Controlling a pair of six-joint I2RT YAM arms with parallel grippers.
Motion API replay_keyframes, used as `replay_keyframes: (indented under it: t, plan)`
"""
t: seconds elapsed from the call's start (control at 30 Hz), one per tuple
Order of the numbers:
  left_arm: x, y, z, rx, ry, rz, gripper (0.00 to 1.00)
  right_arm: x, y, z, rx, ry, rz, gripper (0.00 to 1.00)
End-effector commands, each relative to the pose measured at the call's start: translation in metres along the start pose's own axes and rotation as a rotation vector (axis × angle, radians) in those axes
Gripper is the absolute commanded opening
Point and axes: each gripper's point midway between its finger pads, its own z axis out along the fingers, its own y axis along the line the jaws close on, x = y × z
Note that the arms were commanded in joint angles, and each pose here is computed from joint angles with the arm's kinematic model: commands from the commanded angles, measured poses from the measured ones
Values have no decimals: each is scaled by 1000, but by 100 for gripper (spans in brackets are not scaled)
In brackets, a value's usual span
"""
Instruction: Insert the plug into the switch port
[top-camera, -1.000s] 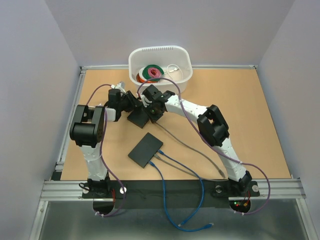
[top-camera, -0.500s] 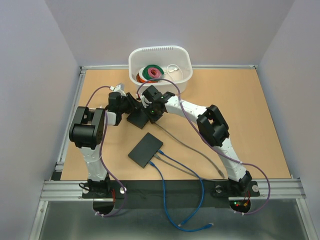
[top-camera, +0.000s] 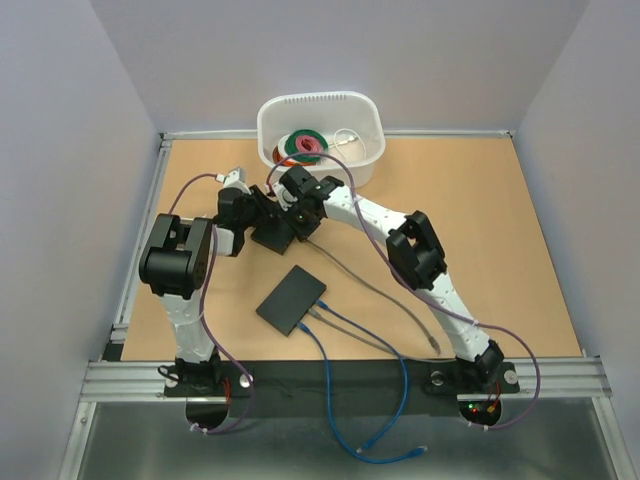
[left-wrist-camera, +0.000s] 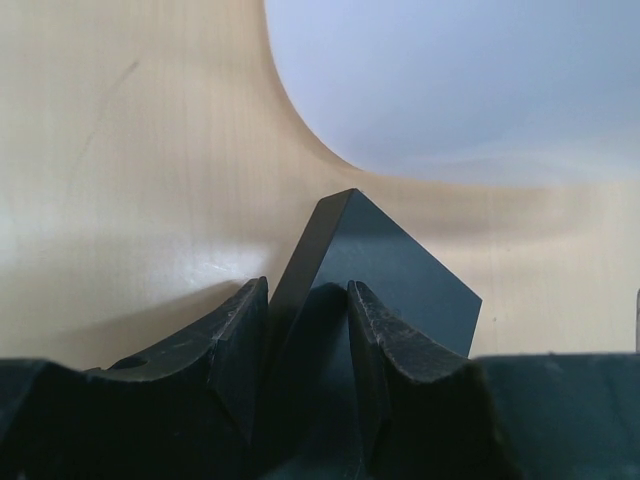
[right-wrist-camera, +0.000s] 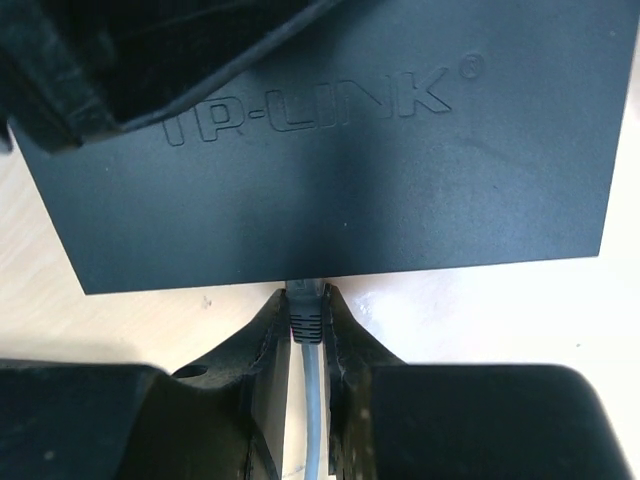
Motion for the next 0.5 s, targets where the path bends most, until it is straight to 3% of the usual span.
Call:
replay_keyframes:
  t: [0.0,0.23,0.33,0.37,0.43,0.47]
  plan:
    - [124,-8,-32,15,367,-81,46,-147,4,-25,-3,-522,-82,1]
    - [122,-4,-40,-25,350,-91,46,-139,0,-14,17,-504,-120,1]
    - [118,-1,-40,-59,340,-118,46,-116,-9,-5,65,-441,-161,20]
    - [117,-1,-41,-67,340,-126,46,-112,-12,-5,80,-430,-171,36]
    - [115,0,-42,-91,333,-156,46,-100,-20,-1,118,-398,-196,53]
    - [115,0,-42,-96,332,-166,46,-99,-23,-2,130,-397,-201,55]
